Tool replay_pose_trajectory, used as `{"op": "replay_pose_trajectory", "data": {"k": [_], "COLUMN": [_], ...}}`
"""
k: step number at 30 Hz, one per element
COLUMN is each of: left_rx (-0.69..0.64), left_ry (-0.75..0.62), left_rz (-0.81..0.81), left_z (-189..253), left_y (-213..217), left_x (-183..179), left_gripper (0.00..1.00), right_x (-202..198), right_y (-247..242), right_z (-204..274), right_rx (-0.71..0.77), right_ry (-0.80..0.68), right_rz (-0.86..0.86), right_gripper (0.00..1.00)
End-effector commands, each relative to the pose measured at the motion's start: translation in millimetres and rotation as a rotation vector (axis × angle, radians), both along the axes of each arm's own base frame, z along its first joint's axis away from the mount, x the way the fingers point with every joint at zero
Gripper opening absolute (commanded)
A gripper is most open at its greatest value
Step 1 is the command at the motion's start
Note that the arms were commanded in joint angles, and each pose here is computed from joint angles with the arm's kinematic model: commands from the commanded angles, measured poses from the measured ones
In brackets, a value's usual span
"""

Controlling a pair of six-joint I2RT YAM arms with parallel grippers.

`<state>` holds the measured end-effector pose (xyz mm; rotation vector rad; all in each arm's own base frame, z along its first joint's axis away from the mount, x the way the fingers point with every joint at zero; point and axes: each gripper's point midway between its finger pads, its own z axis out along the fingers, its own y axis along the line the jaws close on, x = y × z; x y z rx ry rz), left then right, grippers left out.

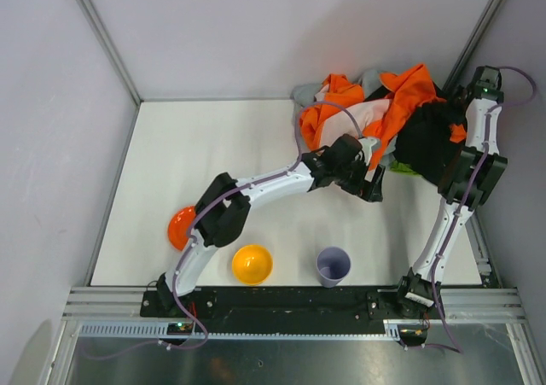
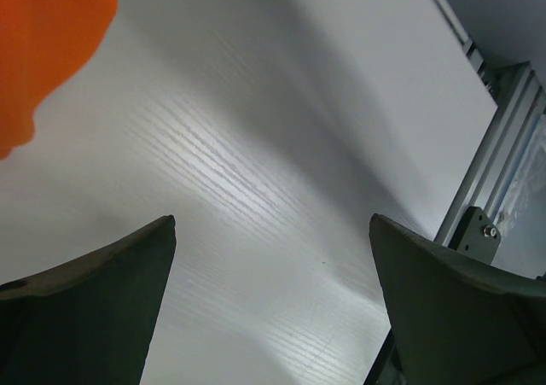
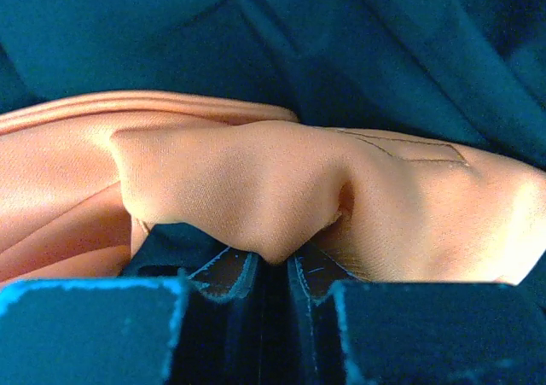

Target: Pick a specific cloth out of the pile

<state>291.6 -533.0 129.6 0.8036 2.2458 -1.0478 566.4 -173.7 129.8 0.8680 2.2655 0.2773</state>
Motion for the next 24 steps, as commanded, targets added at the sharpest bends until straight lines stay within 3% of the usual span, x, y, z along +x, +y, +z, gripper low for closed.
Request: {"op": "replay_pose_trajectory", "data": {"k": [1, 4, 9, 11, 19, 24], "left_rx": [-0.091, -0.083, -0.073, -0.065, -0.049, -0.034], "left_ry": [-0.040, -0.051, -0.062, -0.073, -0.131, -0.157], "left_rz": [0.002, 0.001, 0.007, 0.015, 0.055, 0.070], "left_z": [46.3, 47.3, 53.2, 56.9, 80.4, 85.2], "left_y": [-9.5, -5.5, 6.8, 14.6, 52.3, 72.1], "left_x": [6.8, 5.5, -0.2, -3.0, -14.9, -22.3], "left_gripper": [1.00, 1.00, 1.00, 1.00, 1.00, 1.00], "right_x": [-11.0, -21.6, -39.8, -45.1, -77.4, -116.9], "right_y": [-15.8, 2.6, 18.4, 19.7, 21.0, 27.6], "right_z": [-58.0, -80.2, -60.9, -36.9, 93.8, 151.5], "right_rx": [0.023, 0.081, 0.052, 0.023, -0.124, -0.183], "right_ry": [0.143, 0.203, 0.190, 0.152, -0.032, -0.112], "right_rz": [-0.040, 0.007, 0.034, 0.033, 0.013, -0.003], "right_gripper": [0.16, 0.25, 0.70, 0.79, 0.96, 0.99]}}
